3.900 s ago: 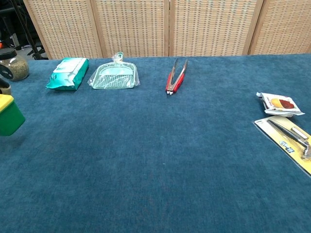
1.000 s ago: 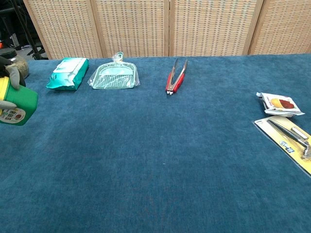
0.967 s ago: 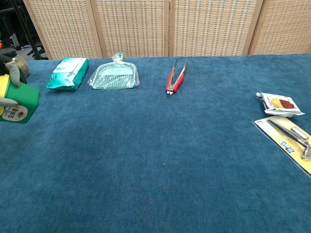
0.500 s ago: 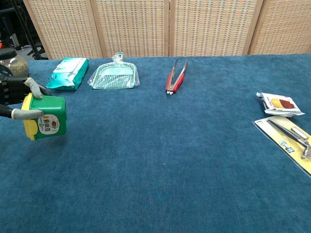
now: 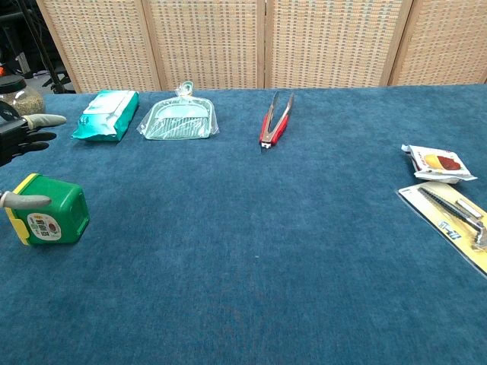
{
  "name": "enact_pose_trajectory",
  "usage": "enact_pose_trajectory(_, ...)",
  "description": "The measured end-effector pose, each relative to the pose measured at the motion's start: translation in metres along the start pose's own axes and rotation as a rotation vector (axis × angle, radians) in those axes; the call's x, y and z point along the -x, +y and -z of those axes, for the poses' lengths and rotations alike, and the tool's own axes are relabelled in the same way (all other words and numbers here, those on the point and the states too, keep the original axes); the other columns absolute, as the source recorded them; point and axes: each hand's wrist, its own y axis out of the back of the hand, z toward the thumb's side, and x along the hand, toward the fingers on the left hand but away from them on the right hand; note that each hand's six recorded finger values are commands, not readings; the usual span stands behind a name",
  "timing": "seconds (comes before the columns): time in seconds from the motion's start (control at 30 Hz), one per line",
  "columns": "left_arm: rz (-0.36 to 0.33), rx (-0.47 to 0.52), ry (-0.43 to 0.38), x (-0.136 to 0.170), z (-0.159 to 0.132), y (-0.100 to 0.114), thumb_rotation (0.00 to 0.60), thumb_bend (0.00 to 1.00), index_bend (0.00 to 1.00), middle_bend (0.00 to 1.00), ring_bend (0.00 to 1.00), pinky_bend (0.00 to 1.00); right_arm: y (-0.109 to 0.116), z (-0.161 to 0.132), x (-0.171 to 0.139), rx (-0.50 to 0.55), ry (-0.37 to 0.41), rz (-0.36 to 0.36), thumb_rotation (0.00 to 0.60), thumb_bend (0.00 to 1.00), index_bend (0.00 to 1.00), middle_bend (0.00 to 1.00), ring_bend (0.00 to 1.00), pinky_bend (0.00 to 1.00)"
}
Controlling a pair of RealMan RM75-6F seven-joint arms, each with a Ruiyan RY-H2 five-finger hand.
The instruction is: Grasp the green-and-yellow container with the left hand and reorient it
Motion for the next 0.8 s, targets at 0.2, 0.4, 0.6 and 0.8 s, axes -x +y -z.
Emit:
enact_pose_trajectory(0.2, -0.03, -0.064, -0.01, 0.009, -0.015, 0.014, 0.6, 0.0, 0.03, 0.0, 0.0, 0.0, 0.002, 0.0, -0.001, 0.007, 0.003, 0.002, 0.6, 0.0, 0.02, 0.0, 0.0, 0.0)
enact_pose_trajectory(0.4, 0.016, -0.22, 0.03, 0.009, -0.037, 0.013, 0.6, 0.03, 0.03, 0.0, 0.0, 0.0, 0.003, -0.001, -0.002, 0.013, 0.008, 0.002, 0.6, 0.0, 0.02, 0.0, 0.0, 0.0)
enact_pose_trajectory(0.6, 0.09, -0.412, 0.121, 0.0, -0.068, 0.0, 0.6, 0.03, 0.03, 0.0, 0.0, 0.0, 0.006, -0.001, -0.002, 0.027, 0.014, 0.006, 0.6, 0.0, 0.02, 0.0, 0.0, 0.0)
enact_pose_trajectory(0.8, 0.174, -0.552, 0.245, -0.001, -0.092, -0.019, 0.6, 0.02, 0.03, 0.0, 0.0, 0.0, 0.004, -0.003, -0.004, 0.039, 0.034, -0.011, 0.6, 0.0, 0.02, 0.0, 0.0, 0.0)
